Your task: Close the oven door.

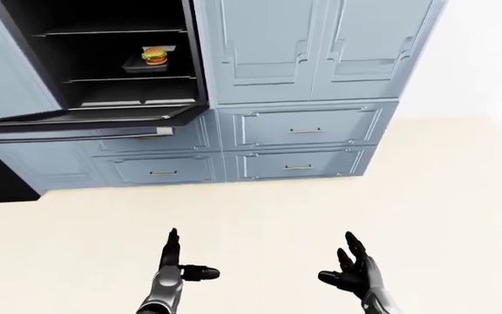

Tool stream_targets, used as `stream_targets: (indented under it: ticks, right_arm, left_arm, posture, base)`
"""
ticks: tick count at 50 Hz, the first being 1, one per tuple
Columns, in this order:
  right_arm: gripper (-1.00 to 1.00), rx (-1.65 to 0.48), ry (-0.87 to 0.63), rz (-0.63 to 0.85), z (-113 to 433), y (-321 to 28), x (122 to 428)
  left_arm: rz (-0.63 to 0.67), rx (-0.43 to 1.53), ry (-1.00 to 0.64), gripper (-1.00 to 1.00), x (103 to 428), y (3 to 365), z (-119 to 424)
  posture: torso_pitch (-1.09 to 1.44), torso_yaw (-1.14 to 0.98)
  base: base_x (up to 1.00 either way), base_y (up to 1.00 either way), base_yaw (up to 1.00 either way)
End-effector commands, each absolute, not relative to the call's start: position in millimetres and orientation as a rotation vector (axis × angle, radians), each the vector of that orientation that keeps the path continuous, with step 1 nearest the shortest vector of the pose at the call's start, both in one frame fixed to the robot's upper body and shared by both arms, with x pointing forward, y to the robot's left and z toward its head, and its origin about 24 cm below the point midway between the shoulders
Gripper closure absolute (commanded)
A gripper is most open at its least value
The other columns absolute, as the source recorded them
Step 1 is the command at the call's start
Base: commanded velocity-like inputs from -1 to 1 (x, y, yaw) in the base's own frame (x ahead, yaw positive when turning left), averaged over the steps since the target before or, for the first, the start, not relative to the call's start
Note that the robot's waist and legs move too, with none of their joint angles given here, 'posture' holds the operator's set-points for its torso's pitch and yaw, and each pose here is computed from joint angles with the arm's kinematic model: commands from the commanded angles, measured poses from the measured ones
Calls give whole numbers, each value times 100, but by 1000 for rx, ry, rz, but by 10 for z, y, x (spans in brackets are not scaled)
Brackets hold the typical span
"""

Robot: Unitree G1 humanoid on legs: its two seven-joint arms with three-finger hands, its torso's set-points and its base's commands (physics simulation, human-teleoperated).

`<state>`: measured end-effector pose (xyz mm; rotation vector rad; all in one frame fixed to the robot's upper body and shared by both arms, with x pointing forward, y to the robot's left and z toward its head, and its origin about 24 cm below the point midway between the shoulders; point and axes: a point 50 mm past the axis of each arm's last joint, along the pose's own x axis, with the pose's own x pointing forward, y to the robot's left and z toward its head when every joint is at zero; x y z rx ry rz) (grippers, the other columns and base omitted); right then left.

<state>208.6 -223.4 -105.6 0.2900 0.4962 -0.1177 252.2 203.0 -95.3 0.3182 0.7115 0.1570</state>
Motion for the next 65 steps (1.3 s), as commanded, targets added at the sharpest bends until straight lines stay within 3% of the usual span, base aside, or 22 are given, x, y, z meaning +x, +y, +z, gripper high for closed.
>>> stream_targets:
  ticks: [1,65]
  right_arm:
    - [-100,285,446,-98,-981,-2226,2187]
    - [-100,300,455,-84,-995,-2202,2179]
  left_arm:
    - [179,328,643,-100,2653,2075,-834]
    - [177,333,648,-100,2641,2074,-844]
  posture:
    - [0,0]
    - [0,0]
  base:
    - [7,0,0]
    - [19,0,0]
